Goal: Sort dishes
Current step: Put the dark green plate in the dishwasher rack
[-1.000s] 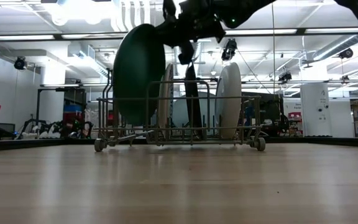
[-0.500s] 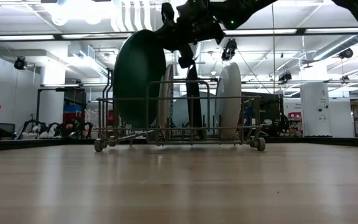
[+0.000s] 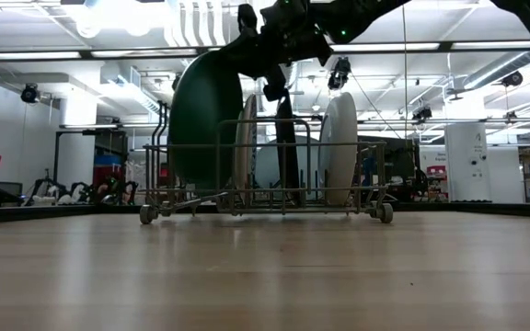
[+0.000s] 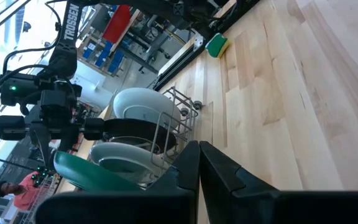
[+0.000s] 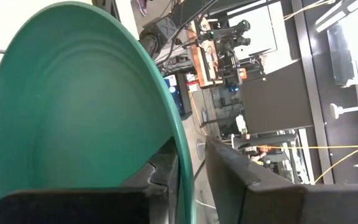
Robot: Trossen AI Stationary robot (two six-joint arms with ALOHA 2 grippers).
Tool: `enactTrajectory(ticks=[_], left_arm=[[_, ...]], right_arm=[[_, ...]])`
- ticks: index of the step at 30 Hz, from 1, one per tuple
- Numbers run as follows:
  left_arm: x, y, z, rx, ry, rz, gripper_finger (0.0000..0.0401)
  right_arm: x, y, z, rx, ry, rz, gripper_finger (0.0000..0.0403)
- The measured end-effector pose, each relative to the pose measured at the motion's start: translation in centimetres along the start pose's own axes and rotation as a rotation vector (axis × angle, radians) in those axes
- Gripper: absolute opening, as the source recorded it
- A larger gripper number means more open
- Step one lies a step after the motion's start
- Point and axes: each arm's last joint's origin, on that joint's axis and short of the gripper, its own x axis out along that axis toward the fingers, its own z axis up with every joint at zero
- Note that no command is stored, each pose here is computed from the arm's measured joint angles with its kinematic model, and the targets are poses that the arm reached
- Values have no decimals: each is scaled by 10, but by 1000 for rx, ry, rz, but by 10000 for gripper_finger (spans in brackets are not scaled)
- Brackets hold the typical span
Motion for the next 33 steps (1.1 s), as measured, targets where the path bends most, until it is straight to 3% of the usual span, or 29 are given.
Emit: enactTrajectory(ticks=[6, 15, 33], left_arm=[[0, 0, 0, 0, 0, 0, 0], [0, 0, 0, 0, 1, 0, 0], [0, 0, 0, 0, 1, -1, 0]], right_arm=[[0, 0, 0, 24, 2, -2, 80], [-1, -8, -4, 369, 108, -106, 97], [-1, -8, -5, 386, 160, -120, 109]])
